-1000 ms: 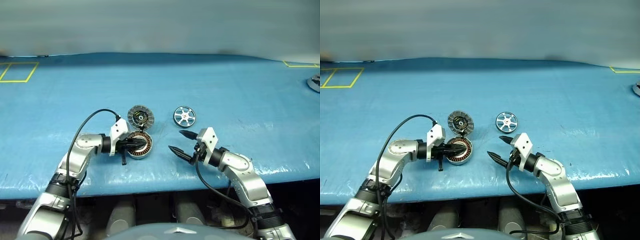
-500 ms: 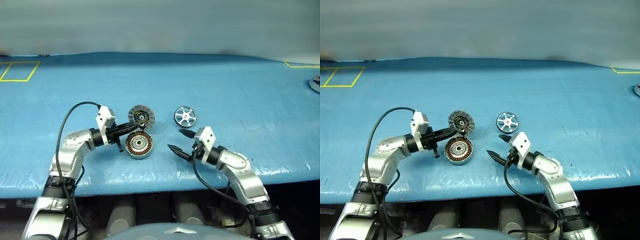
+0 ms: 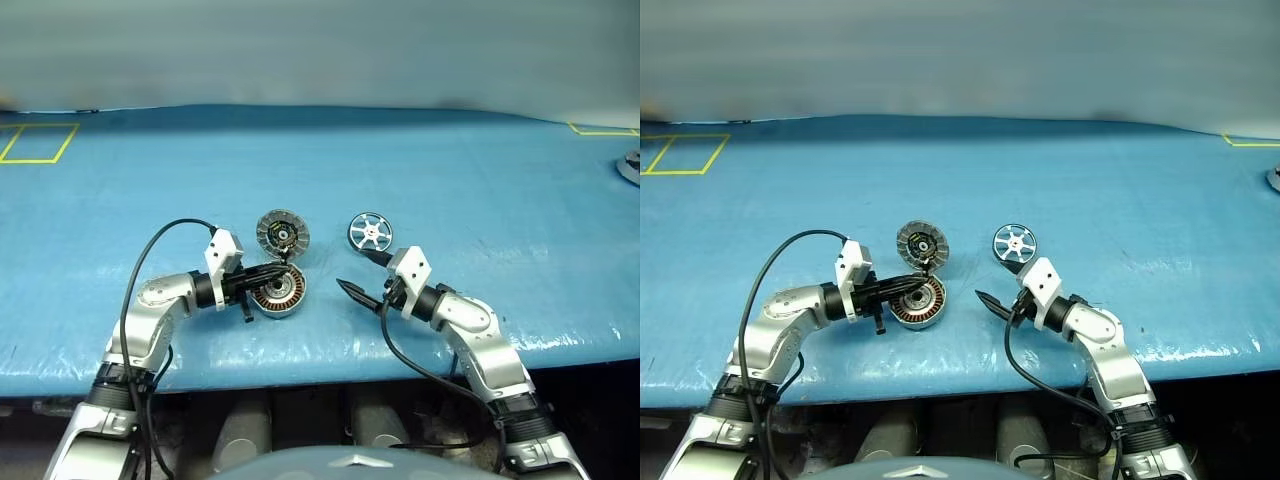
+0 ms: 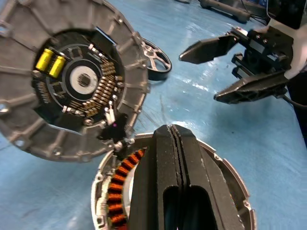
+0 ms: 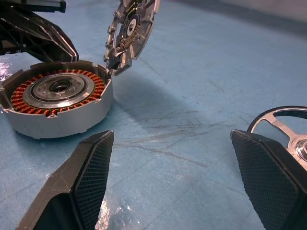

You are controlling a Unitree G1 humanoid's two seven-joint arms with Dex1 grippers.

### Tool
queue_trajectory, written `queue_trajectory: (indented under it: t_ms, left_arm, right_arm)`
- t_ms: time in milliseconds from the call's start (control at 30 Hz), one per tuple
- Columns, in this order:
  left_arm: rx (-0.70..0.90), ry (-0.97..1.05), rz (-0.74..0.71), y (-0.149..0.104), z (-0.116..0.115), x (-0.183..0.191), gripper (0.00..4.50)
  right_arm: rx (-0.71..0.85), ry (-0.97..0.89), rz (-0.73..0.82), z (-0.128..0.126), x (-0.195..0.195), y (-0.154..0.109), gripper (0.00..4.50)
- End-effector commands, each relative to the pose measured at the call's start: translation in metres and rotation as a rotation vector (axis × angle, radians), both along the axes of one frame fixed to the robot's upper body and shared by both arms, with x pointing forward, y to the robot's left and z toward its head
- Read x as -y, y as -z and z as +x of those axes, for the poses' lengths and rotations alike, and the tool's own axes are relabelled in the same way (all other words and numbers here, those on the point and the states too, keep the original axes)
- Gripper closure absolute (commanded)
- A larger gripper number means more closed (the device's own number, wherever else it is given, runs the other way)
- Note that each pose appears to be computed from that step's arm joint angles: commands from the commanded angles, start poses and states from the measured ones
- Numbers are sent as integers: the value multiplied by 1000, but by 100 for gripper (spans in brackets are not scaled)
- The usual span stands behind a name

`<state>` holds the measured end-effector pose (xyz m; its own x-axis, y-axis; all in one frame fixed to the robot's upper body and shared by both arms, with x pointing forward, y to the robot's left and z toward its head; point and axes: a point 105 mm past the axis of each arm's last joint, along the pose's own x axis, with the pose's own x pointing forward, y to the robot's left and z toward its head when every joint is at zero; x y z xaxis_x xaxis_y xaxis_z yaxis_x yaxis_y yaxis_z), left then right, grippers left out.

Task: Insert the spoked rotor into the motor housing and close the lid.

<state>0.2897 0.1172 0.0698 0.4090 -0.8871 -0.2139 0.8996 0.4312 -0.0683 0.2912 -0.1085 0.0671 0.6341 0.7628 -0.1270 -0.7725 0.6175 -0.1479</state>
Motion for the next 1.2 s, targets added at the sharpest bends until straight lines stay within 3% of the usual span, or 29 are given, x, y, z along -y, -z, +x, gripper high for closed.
queue_trajectory:
  t_ms: [33, 233, 433, 733, 1200]
  left_arm:
    - [41, 7, 58, -2, 3, -1, 448]
    - [47, -21, 217, 17, 5, -16, 448]
    - [42, -28, 191, 18, 3, -16, 448]
    - [90, -20, 6, -11, 6, -1, 448]
    - [6, 106, 175, 19, -13, -2, 448]
  right_arm:
    - [38, -12, 5, 1, -2, -8, 38]
    - [36, 2, 15, 0, 0, -7, 38]
    - [26, 8, 48, 0, -1, -9, 38]
    - [22, 3, 46, 0, -1, -8, 38]
    - [25, 11, 49, -2, 0, -9, 38]
